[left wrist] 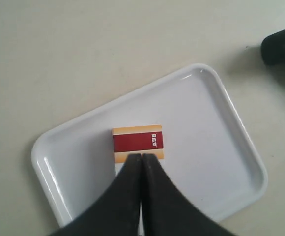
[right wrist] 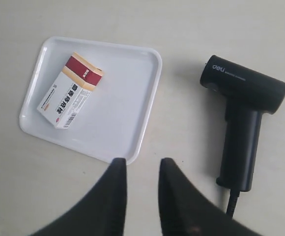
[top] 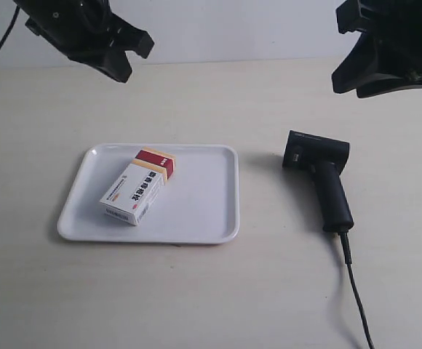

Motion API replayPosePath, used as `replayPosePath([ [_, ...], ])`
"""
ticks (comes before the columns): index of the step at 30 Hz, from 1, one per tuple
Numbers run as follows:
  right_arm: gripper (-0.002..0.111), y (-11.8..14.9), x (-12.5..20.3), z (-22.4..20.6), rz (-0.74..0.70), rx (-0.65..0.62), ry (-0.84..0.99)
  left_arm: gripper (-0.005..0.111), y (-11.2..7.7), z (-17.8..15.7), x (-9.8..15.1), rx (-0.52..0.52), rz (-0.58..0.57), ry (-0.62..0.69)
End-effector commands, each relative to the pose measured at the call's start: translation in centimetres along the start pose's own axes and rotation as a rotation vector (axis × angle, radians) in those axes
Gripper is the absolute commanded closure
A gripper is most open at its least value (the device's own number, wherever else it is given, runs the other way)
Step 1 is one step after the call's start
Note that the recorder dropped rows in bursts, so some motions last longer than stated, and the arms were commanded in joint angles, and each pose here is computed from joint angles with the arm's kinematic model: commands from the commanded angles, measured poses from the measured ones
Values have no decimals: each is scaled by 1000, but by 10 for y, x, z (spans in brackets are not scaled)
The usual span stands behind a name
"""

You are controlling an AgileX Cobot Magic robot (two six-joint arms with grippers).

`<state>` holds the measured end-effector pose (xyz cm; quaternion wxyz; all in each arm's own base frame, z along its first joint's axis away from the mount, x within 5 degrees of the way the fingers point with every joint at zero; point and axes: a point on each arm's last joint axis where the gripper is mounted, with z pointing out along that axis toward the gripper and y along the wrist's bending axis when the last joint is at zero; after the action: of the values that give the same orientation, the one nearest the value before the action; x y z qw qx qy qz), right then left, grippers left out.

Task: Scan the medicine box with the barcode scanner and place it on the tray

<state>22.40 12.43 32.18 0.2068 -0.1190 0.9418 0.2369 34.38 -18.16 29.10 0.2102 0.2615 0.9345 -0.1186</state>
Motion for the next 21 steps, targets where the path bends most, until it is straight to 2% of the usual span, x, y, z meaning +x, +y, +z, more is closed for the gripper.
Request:
replayPosePath([
  [1, 104, -2, -2, -1, -42, 9, -29, 105, -7, -29, -1, 34, -8, -62],
  [2, 108, -2, -1, -1, -50, 8, -37, 105, -10, -35, 0, 54, -10, -78],
  [6, 108, -6, 9, -2, -64, 17, -95, 105, -22, -65, 10, 118, 4, -174],
  [9, 108, -7, 21, -11, -72, 20, -170, 105, -28, -93, 25, 126, -3, -268],
  [18, 108, -4, 47, -65, -189, 67, -471, 105, -42, -166, 84, 124, -16, -555],
  [21, 108, 2, 58, -87, -210, 50, -560, 105, -45, -183, 116, 112, -7, -625],
])
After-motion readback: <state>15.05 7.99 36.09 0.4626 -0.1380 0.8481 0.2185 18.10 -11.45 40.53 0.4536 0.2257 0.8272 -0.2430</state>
